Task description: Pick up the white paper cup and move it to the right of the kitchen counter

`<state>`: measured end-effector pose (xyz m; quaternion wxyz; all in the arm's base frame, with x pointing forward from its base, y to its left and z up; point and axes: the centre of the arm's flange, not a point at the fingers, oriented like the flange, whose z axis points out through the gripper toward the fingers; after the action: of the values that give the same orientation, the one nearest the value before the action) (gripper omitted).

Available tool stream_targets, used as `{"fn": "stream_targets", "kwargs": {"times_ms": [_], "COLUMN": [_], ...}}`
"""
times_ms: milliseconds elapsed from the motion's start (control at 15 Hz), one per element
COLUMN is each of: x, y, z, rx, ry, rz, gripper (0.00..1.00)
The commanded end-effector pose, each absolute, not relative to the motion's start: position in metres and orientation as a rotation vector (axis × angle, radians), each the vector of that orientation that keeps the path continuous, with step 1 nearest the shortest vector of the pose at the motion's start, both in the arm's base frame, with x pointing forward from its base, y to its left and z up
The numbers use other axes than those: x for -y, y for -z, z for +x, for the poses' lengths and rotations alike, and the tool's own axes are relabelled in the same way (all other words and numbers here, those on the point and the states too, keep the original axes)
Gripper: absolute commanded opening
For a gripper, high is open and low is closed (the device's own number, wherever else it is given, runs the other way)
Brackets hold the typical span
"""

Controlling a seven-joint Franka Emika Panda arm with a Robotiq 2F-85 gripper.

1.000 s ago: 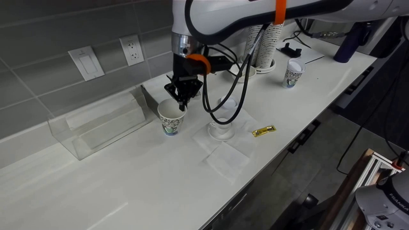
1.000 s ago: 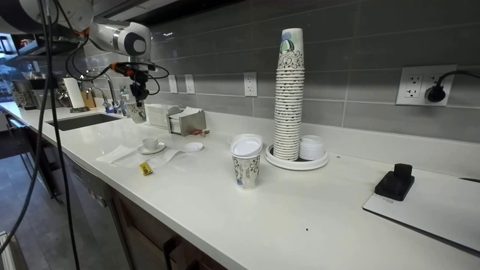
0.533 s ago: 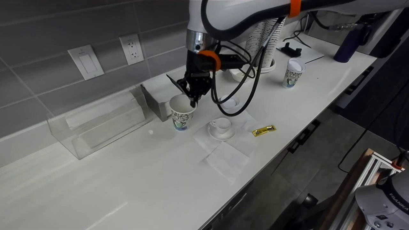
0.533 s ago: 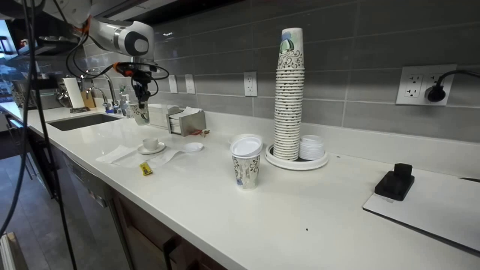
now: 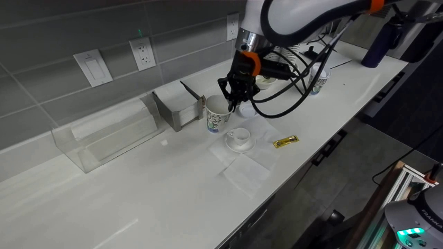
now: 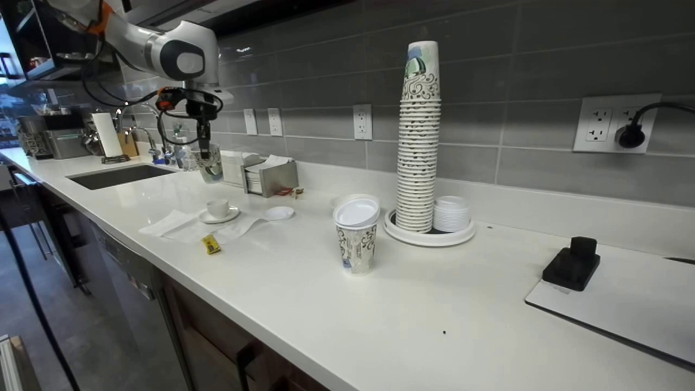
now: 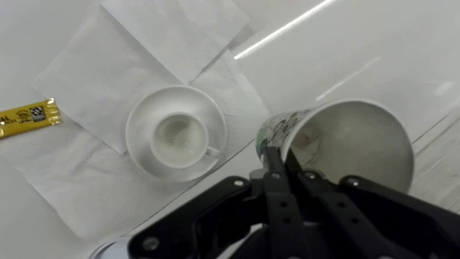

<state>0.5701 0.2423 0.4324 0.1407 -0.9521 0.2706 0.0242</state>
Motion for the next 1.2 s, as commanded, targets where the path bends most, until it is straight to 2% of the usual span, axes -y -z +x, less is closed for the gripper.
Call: {"fn": "stream_targets", "kwargs": {"times_ms": [0,400,1133], "x": [-0.239,-0.219,-0.002], "y": [-0.432,-0.426,-0.399], "z": [0.565,0.559,0.438], "rx": [-0.792,-0.853,-1.547], "ry": [-0.067,-0.091,-0.048], "rz": [-2.752,-2.725,-2.365], "gripper": [0.04,0.01,0.01]}}
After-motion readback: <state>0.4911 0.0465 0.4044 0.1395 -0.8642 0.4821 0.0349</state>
